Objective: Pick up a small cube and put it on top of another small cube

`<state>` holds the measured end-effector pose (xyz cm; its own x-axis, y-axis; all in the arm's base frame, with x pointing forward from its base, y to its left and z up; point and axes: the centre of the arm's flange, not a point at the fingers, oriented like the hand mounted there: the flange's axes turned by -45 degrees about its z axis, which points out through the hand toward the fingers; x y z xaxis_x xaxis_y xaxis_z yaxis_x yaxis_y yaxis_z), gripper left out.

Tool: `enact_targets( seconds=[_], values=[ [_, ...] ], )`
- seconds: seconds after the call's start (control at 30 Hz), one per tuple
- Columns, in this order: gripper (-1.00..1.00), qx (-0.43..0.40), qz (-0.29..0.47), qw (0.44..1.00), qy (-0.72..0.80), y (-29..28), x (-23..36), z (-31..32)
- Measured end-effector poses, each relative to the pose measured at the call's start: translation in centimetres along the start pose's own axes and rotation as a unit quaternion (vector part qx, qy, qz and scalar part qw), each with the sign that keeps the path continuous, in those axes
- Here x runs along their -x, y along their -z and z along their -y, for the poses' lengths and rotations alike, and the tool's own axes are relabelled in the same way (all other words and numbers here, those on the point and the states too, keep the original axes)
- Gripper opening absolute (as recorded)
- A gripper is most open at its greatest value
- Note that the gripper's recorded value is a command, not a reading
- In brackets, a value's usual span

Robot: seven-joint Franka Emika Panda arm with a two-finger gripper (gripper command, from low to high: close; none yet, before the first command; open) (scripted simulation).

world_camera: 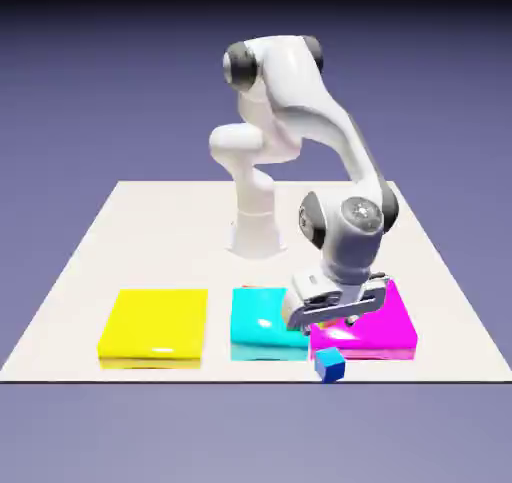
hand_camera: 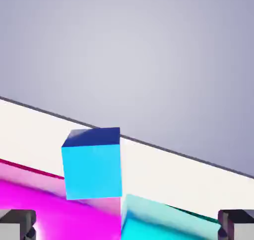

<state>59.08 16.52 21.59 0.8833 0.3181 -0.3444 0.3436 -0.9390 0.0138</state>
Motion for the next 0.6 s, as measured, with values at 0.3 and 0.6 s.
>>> enact_targets(
  seconds=[0.3, 0.6],
  values=[
    [-1.0, -0.002, 0.064, 0.998, 0.013, -10.3, -2.2, 1.5],
    [-1.0, -0.024, 0.063, 0.997, -0.037, -0.5, 1.3, 1.5]
  ],
)
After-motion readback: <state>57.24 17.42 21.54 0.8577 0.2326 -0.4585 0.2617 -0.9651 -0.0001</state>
